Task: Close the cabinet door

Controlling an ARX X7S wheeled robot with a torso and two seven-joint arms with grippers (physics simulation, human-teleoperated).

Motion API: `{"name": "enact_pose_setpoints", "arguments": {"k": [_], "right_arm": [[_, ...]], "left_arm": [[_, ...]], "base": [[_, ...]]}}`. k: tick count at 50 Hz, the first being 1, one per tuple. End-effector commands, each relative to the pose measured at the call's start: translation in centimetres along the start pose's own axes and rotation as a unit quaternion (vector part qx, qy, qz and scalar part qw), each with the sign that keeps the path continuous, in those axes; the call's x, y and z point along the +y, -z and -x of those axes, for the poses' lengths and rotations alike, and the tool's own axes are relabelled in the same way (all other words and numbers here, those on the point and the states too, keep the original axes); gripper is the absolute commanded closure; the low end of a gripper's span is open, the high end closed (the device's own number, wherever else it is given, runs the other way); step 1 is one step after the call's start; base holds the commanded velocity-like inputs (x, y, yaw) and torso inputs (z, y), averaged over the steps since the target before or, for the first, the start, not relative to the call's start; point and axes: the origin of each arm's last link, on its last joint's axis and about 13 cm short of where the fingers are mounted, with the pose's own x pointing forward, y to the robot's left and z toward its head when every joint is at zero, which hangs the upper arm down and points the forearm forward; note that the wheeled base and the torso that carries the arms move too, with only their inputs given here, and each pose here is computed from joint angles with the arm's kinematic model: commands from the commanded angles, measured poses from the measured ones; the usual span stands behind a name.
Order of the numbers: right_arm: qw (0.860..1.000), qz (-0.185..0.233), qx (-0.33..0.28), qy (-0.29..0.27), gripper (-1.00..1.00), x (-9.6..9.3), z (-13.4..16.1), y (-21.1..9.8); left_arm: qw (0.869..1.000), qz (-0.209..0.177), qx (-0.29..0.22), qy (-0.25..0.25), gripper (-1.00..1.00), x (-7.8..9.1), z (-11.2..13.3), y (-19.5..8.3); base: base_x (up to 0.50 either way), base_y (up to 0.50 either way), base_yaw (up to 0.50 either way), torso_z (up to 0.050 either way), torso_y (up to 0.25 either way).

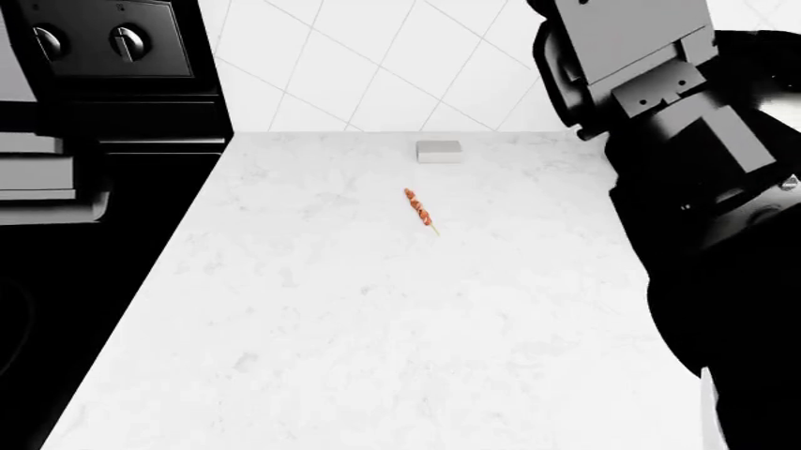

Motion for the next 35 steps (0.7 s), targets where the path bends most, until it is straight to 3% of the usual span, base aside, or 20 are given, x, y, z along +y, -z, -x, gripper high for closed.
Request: {"name": "enact_pose_setpoints", "arguments": {"k": [1,7,11,20,24,27,29,32,35], "right_arm": [[0.713,0.230,0.662,-0.020,-1.00,-3.6,13.3,7.7],[0.701,0.248,0.668,-0.022,-1.00,-3.7,13.9,7.9],[0.702,0.246,0.668,-0.019,-1.00,-3.8,13.9,7.9],[0.731,0.225,0.644,-0.013,-1.00,-3.5,12.2,7.5],[0.784,0.178,0.595,0.006,-1.00,-4.1,10.7,5.7],[0.850,0.141,0.508,-0.001,-1.00,-3.3,9.0,1.7],[0.886,0.118,0.449,-0.008,-1.00,-2.9,8.2,-1.7],[0.906,0.107,0.410,-0.009,-1.00,-2.7,7.9,-4.3],[0.934,0.104,0.343,-0.011,-1.00,-2.6,8.1,-9.5]], "left_arm": [[1.000,0.000,0.002,0.000,-1.00,0.0,0.0,0.2],[1.000,0.000,0.003,0.000,-1.00,0.0,0.0,0.2],[1.000,0.000,0.004,0.000,-1.00,0.0,0.0,0.3],[1.000,0.000,0.006,0.000,-1.00,-0.1,0.0,0.4],[1.000,0.000,0.006,0.000,-1.00,-0.1,0.0,0.5],[1.000,-0.001,0.007,-0.001,-1.00,-0.1,0.0,0.6],[1.000,-0.001,0.007,-0.001,-1.00,-0.1,0.0,0.6],[1.000,-0.001,0.007,-0.001,-1.00,-0.2,0.0,0.6],[1.000,-0.001,0.007,0.001,-1.00,-0.3,0.0,0.5]], "base": [[0.02,0.00,0.00,0.000,0.000],[0.00,0.00,0.00,0.000,0.000],[0.00,0.00,0.00,0.000,0.000],[0.00,0.00,0.00,0.000,0.000],[0.00,0.00,0.00,0.000,0.000],[0.01,0.00,0.00,0.000,0.000],[0.01,0.00,0.00,0.000,0.000],[0.00,0.00,0.00,0.000,0.000],[0.00,0.00,0.00,0.000,0.000]]}}
